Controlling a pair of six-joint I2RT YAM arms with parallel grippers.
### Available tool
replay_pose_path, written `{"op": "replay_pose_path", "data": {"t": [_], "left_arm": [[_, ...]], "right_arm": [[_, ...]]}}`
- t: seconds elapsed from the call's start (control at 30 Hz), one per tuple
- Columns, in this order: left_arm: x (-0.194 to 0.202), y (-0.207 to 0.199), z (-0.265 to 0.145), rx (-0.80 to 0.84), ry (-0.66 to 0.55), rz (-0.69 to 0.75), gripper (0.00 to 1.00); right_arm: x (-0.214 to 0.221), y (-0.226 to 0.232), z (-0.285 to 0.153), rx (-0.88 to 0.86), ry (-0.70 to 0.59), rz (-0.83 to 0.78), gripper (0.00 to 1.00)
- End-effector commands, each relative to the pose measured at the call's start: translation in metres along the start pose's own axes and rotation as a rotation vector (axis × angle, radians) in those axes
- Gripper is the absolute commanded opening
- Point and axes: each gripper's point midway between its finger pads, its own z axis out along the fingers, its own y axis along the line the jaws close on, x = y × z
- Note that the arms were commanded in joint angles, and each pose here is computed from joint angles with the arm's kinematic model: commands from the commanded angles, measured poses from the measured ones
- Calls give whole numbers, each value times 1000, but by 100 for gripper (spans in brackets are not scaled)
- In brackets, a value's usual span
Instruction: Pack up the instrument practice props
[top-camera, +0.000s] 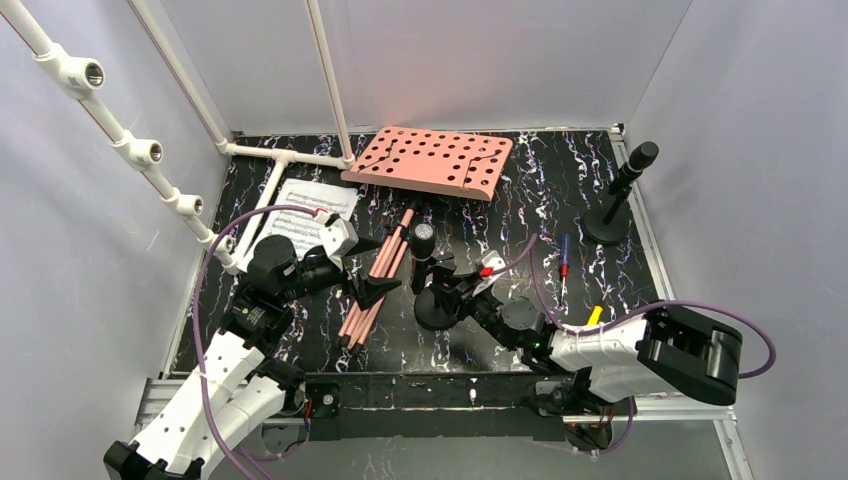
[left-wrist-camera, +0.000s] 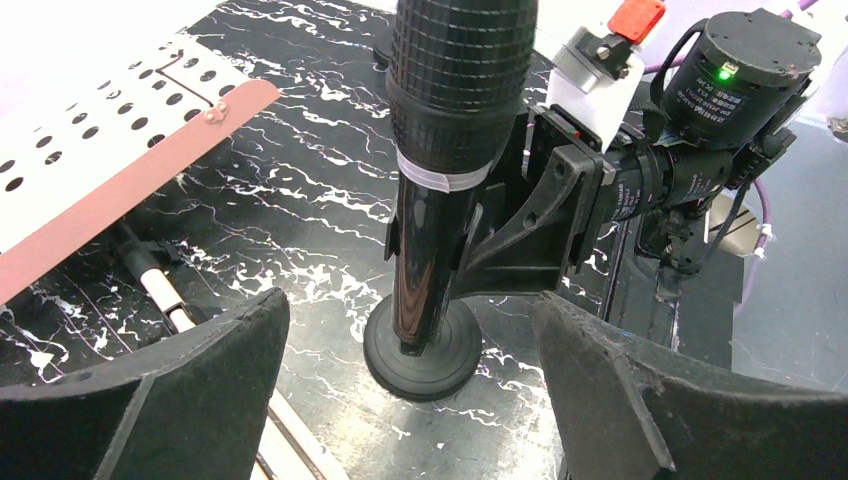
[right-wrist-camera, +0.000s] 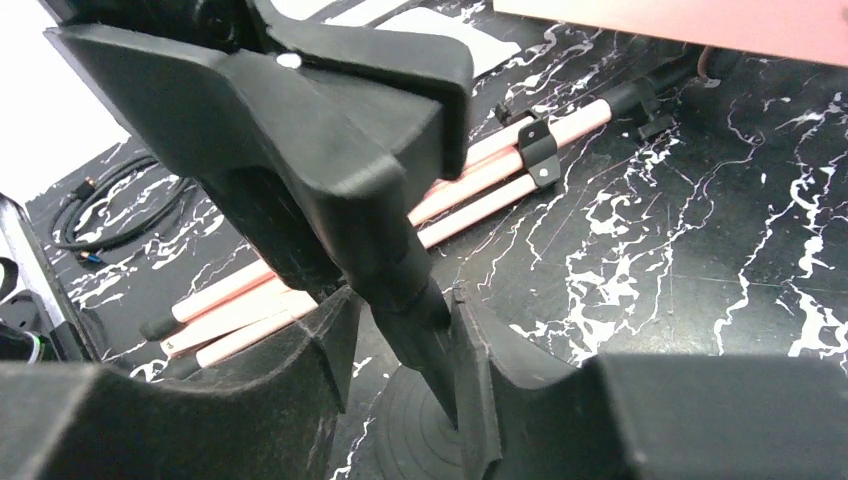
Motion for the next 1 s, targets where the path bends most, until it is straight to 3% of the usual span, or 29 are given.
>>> {"op": "replay_pose_path", "data": {"t": [0.0, 0.2, 0.4, 0.47, 0.67, 0.83, 0.97], "left_arm": [[-1, -3, 1, 18, -12, 21, 89], [-3, -2, -1, 7, -17, 28, 89], [-5, -5, -2, 16, -25, 31, 89], [-6, -6, -3, 18, -27, 33, 89], [-7, -7, -3, 19, -30, 31, 89], [-7, -8, -3, 20, -30, 30, 89], [-8, -8, -4, 23, -32, 32, 89]], "right_arm": [[-13, 7, 9, 41, 43, 58, 51], [-21, -5, -12, 64, 71, -14, 77], [-48, 1, -41, -87, 131, -346, 96], [-65, 6, -50, -148, 109, -456, 97], [-123, -1, -57, -99, 44, -607, 99], [-124, 1, -43, -113, 176, -749, 99], [-121, 10, -40, -233, 249, -844, 99]]}}
